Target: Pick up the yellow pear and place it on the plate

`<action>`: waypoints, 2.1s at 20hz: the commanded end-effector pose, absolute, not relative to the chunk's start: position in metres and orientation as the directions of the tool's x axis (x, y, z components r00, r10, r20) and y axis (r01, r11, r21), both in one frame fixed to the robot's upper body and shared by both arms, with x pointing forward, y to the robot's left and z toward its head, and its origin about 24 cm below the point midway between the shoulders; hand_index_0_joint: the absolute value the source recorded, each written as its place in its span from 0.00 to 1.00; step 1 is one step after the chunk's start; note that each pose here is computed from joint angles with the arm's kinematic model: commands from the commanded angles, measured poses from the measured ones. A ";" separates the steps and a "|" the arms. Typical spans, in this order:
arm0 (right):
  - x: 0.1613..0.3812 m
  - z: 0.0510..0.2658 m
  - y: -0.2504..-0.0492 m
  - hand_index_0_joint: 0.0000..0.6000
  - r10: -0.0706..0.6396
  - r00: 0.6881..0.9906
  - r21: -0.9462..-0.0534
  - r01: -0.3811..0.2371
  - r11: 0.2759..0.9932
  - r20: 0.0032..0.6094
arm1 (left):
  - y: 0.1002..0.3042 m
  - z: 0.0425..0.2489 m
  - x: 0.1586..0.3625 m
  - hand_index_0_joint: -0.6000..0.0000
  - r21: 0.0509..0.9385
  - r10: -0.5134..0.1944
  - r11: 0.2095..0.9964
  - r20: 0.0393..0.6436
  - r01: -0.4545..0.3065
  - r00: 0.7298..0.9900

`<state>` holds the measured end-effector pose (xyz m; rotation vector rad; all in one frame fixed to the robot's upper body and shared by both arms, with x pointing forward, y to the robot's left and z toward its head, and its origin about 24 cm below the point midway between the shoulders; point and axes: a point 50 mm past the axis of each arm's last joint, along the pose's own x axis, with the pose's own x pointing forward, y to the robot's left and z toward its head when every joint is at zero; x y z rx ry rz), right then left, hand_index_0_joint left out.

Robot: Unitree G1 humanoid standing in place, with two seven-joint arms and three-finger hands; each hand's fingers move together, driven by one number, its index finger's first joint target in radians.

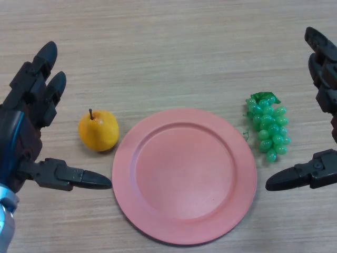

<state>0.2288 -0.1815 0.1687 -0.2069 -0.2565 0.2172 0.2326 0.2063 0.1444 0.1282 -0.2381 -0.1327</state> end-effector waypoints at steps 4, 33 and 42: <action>0.218 0.201 -0.178 0.00 0.248 0.869 -0.261 -0.144 0.954 0.427 | 0.211 0.177 0.222 1.00 0.197 -0.153 0.977 0.411 0.076 0.899; 0.197 0.204 -0.195 0.00 0.184 0.879 -0.277 -0.061 0.959 0.440 | 0.223 0.087 0.349 1.00 0.327 0.059 0.935 0.235 -0.136 0.970; 0.194 0.203 -0.197 0.00 0.184 0.886 -0.285 -0.061 0.957 0.427 | 0.208 0.079 0.357 0.58 0.311 0.021 0.945 0.245 -0.099 0.969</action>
